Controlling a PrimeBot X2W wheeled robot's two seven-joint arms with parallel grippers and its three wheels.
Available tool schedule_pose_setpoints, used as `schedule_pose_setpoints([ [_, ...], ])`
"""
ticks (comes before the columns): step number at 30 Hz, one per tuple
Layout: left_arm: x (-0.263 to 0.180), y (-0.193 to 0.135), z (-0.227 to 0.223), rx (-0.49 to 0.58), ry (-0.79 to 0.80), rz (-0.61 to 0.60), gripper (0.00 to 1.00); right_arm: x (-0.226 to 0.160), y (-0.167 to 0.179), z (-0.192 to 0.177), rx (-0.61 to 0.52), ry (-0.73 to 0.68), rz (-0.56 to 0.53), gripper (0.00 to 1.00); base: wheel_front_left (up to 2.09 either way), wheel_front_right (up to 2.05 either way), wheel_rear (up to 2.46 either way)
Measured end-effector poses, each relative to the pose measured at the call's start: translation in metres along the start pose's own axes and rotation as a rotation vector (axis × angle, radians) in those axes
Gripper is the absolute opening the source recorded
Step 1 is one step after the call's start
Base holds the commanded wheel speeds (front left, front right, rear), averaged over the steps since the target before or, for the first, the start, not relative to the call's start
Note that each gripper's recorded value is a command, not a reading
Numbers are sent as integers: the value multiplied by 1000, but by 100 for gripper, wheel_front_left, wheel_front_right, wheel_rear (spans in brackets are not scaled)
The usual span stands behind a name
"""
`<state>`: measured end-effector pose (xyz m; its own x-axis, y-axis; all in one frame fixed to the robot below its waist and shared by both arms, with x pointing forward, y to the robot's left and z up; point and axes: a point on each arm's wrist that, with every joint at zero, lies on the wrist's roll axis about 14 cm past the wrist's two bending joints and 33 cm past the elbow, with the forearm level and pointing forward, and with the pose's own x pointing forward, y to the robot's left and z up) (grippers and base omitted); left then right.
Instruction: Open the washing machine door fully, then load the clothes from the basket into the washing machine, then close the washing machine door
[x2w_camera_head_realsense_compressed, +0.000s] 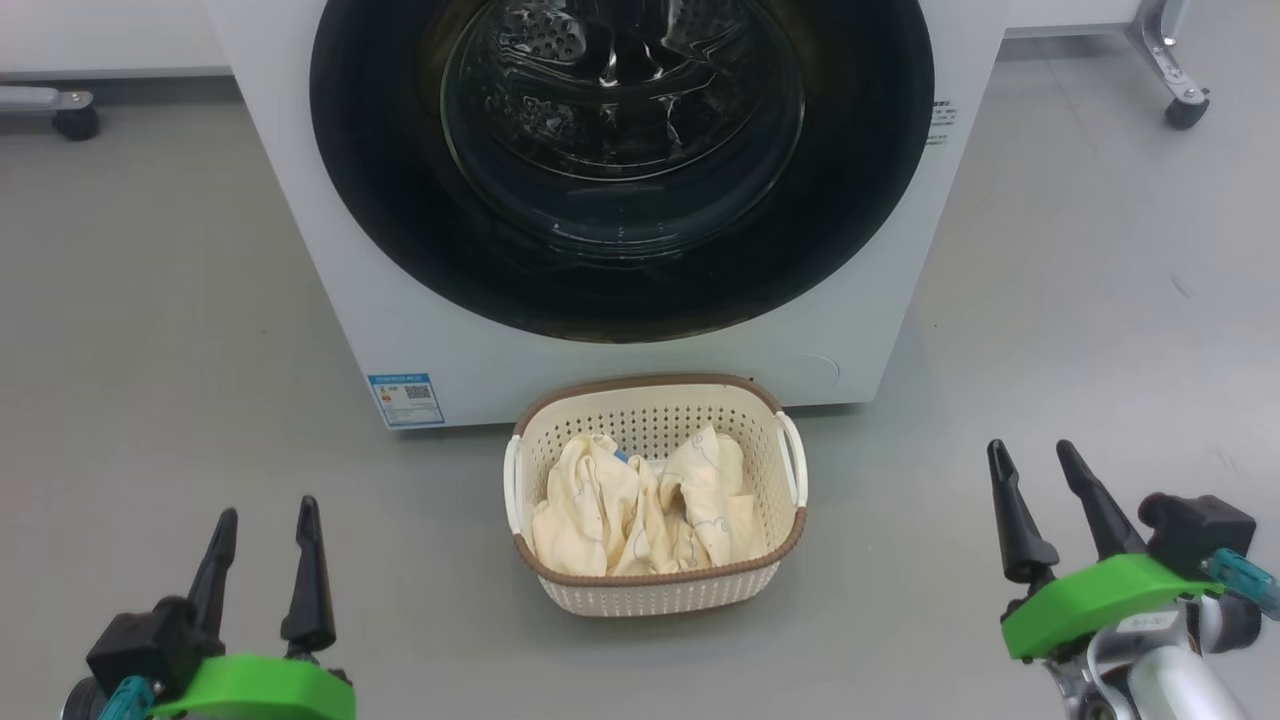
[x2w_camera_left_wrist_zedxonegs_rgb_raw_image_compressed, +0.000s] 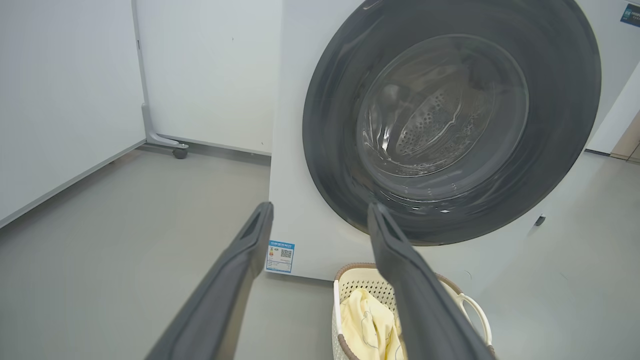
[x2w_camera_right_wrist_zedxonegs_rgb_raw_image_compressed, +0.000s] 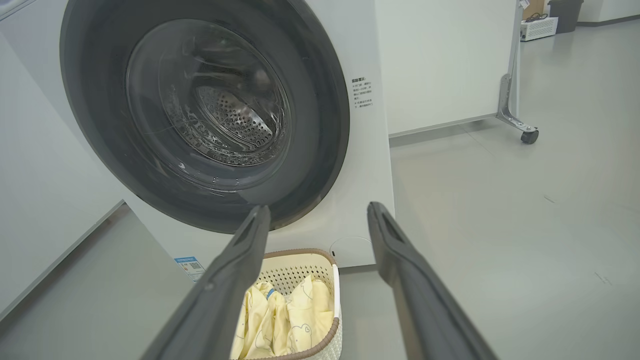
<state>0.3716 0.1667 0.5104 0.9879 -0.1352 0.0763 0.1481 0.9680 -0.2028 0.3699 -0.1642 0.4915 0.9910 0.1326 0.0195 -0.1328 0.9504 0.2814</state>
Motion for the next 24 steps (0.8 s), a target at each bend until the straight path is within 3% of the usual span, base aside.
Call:
schedule_pose_setpoints([
  [9, 1, 1, 3, 86, -16, -8, 100, 4, 8, 7, -87, -25, 41, 100, 0, 0, 0],
  [24, -2, 14, -6, 79, 10, 42, 100, 4, 5, 8, -94, -27, 36, 100, 0, 0, 0],
])
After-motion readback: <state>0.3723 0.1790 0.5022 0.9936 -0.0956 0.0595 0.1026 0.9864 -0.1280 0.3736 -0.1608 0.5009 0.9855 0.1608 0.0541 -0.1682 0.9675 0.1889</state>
